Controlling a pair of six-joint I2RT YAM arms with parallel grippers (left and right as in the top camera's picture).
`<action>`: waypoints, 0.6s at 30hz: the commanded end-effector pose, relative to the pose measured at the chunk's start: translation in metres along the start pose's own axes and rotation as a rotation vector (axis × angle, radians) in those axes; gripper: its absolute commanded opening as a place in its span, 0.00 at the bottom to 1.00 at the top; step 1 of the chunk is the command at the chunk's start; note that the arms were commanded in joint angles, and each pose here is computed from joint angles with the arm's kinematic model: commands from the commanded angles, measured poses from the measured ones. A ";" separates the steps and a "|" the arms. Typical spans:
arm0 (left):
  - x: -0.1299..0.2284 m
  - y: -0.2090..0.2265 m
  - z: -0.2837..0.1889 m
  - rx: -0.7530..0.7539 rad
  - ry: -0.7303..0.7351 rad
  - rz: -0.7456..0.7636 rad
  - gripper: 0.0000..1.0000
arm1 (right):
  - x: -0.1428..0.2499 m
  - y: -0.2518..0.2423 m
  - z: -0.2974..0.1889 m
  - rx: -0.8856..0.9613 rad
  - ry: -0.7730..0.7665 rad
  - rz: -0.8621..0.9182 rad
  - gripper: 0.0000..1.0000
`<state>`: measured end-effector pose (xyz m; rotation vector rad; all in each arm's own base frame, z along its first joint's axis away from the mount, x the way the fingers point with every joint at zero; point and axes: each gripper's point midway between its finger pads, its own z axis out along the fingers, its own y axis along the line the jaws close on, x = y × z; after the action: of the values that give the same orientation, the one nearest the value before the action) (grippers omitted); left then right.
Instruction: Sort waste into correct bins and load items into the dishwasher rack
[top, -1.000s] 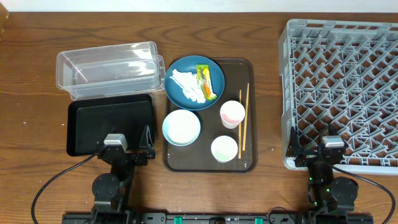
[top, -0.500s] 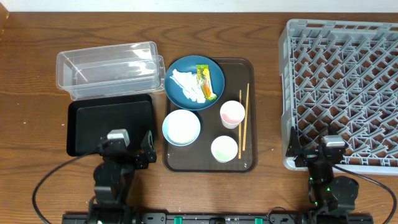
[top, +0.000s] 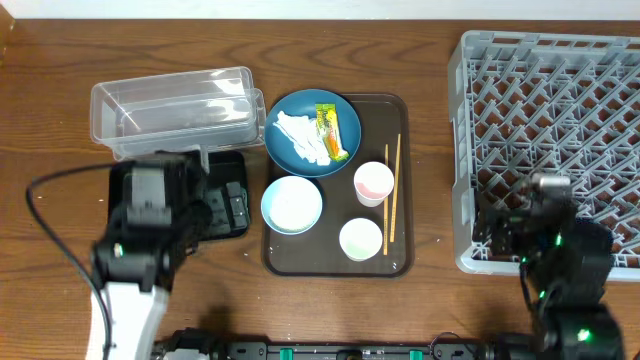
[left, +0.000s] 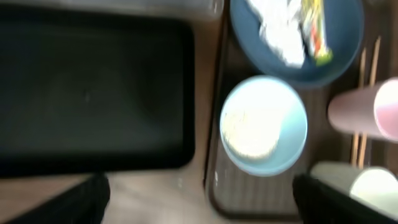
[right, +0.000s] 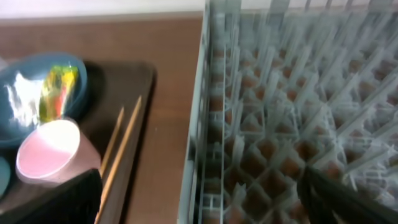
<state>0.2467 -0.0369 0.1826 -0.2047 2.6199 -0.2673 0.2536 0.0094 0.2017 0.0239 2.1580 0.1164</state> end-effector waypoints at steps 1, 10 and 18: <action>-0.004 -0.004 -0.006 -0.003 0.072 -0.026 0.96 | -0.015 0.005 -0.002 -0.010 0.077 -0.010 0.99; -0.034 -0.019 0.002 0.071 -0.015 -0.011 0.96 | -0.001 0.007 0.016 -0.026 0.216 0.003 0.99; -0.097 -0.040 0.029 0.117 -0.103 0.017 0.95 | -0.004 0.007 0.016 -0.027 0.203 0.002 0.99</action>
<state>0.3277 -0.0537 0.2077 -0.1595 2.4993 -0.3637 0.2685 0.0109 0.1886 0.0335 2.3800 0.1384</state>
